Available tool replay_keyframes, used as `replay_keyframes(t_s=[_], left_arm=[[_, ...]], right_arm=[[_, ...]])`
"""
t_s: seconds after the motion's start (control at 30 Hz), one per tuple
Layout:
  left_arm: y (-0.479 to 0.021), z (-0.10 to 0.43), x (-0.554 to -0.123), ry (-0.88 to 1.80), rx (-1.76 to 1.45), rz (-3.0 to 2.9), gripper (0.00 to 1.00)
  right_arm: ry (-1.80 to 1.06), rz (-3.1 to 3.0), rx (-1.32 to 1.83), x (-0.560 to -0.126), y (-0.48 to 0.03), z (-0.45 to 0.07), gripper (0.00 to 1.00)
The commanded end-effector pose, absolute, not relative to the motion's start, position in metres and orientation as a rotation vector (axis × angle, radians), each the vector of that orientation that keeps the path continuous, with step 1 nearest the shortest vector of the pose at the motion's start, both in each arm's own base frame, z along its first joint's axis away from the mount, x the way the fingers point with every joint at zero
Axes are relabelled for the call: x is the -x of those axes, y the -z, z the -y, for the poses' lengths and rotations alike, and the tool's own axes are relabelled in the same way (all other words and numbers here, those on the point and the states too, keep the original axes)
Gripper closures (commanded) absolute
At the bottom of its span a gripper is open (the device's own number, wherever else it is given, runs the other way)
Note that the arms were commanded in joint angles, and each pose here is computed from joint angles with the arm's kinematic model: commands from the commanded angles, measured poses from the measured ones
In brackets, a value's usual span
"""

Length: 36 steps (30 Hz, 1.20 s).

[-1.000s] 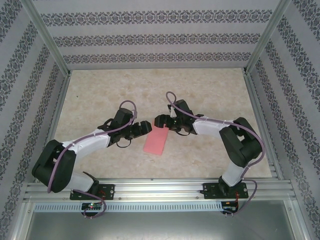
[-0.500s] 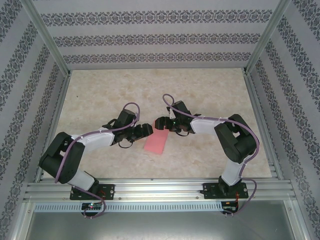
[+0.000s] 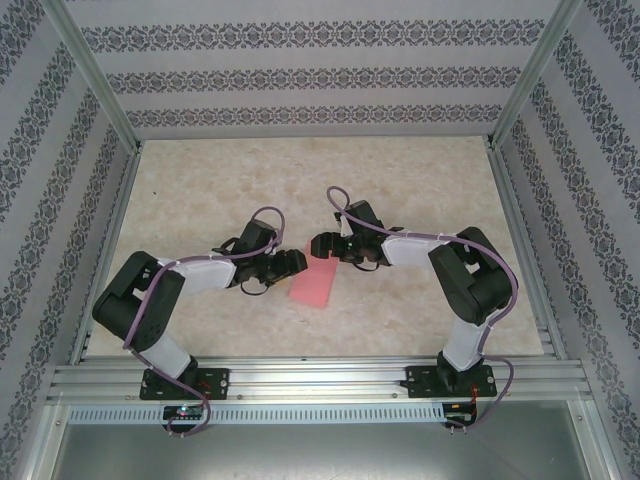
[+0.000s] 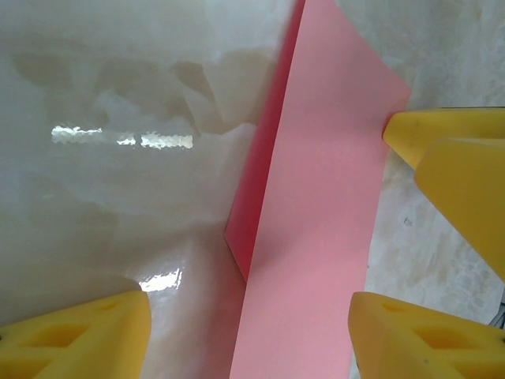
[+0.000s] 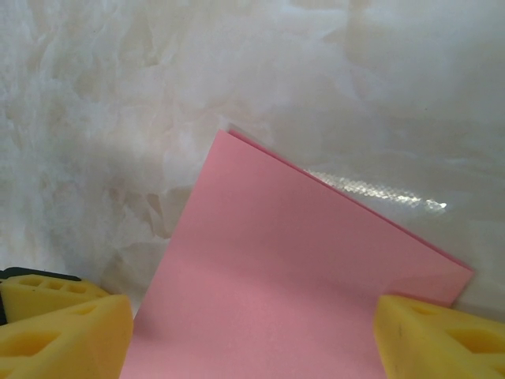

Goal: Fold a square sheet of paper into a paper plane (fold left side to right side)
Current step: Third fold the triangle at the center of the table.

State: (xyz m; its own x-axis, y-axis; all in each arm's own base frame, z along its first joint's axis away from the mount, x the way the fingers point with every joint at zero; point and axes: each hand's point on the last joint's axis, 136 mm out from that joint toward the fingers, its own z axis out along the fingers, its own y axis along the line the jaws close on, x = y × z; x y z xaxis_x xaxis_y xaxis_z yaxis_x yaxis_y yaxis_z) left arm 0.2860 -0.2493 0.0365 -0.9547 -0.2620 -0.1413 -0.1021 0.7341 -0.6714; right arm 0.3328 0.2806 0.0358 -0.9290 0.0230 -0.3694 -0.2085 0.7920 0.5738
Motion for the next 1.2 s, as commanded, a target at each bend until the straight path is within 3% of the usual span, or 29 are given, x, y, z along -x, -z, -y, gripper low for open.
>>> replay_keyframes(t_s=[0.0,0.77,1.03,1.17], left_arm=[[-0.049,0.272,-0.299,1.148,0.244,-2.646,0.36],[-0.061,0.28,-0.299,1.19,0.234,-2.616,0.7],[-0.061,0.289,-0.292,1.19,0.221,-2.624,0.92],[-0.06,0.292,-0.29,1.175,0.23,-2.633,0.97]], right_arm=[[-0.895,-2.639,0.145,-0.334,-0.024,-0.279,0.19],[-0.923,-2.609,0.166,-0.336,-0.031,-0.282,0.18],[-0.889,-2.521,0.225,-0.339,-0.058,-0.271,0.13],[-0.818,-2.484,0.25,-0.331,-0.076,-0.255,0.12]])
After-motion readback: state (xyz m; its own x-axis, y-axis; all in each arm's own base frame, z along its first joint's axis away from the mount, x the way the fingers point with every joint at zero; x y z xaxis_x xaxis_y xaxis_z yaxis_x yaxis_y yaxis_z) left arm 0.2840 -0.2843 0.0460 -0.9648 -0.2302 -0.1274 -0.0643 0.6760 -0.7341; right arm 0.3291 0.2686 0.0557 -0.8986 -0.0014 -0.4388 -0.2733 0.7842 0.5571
